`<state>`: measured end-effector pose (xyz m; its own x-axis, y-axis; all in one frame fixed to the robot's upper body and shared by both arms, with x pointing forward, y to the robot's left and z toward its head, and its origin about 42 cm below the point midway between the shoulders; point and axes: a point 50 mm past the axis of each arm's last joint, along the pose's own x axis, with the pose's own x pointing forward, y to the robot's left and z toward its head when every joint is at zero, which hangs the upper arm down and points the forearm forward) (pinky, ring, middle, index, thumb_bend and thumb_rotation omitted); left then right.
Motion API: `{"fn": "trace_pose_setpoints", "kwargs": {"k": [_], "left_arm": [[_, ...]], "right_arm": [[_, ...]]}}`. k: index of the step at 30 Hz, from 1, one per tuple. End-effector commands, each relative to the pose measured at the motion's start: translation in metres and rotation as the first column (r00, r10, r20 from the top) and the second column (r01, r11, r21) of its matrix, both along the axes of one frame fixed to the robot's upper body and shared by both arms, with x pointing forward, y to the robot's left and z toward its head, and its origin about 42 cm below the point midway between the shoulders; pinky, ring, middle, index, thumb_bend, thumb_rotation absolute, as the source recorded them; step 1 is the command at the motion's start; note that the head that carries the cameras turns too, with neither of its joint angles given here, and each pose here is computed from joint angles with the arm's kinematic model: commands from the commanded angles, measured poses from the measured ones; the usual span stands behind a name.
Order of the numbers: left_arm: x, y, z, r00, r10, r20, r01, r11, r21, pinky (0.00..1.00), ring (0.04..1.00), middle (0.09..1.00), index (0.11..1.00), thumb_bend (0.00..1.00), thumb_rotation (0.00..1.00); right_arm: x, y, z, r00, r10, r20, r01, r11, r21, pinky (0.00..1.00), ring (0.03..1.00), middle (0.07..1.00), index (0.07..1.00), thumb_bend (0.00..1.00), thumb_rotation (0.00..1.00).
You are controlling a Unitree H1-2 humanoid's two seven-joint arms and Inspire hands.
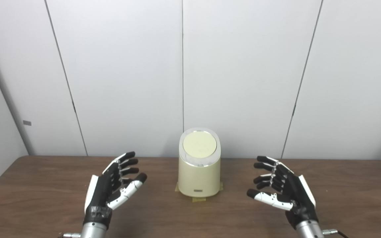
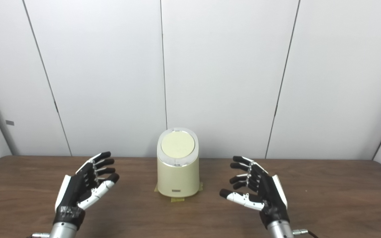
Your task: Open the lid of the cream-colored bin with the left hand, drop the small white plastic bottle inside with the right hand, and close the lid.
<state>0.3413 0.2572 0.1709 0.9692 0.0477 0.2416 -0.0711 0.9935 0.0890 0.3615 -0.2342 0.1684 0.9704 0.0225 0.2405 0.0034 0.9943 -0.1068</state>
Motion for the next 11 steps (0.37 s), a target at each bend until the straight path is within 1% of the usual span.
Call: {"fn": "trace_pose_setpoints", "kwargs": {"k": [1, 2, 5, 6, 11], "left_arm": [[0.007, -0.003, 0.012, 0.998, -0.021, 0.053, 0.022, 0.999, -0.025, 0.56, 0.700, 0.763, 0.823, 0.77, 0.38], [0.007, -0.002, 0.010, 0.999, -0.021, 0.047, 0.022, 0.999, -0.026, 0.56, 0.695, 0.760, 0.820, 0.77, 0.38], [0.008, 0.000, 0.003, 0.999, -0.022, 0.023, 0.023, 0.999, -0.036, 0.55, 0.674, 0.740, 0.804, 0.77, 0.35], [0.009, 0.000, 0.003, 1.000, -0.023, 0.020, 0.024, 0.999, -0.036, 0.55, 0.682, 0.744, 0.801, 0.75, 0.34], [0.011, -0.001, 0.000, 1.000, -0.027, 0.011, 0.028, 0.999, -0.030, 0.55, 0.692, 0.745, 0.785, 0.75, 0.33]], "right_arm": [[0.004, -0.001, 0.022, 0.995, 0.005, 0.104, -0.003, 1.000, -0.013, 0.48, 0.553, 0.720, 0.732, 0.77, 0.20], [0.003, -0.001, 0.022, 0.994, -0.001, 0.106, 0.002, 1.000, -0.015, 0.49, 0.555, 0.721, 0.733, 0.77, 0.20], [0.002, -0.002, 0.020, 0.994, -0.018, 0.108, 0.021, 0.999, -0.030, 0.57, 0.607, 0.731, 0.733, 0.78, 0.20], [0.001, -0.002, 0.020, 0.994, -0.022, 0.110, 0.026, 0.999, -0.035, 0.59, 0.621, 0.739, 0.737, 0.79, 0.20], [0.001, -0.004, 0.014, 0.994, -0.031, 0.104, 0.034, 0.999, -0.029, 0.61, 0.667, 0.767, 0.758, 0.81, 0.22]]}}
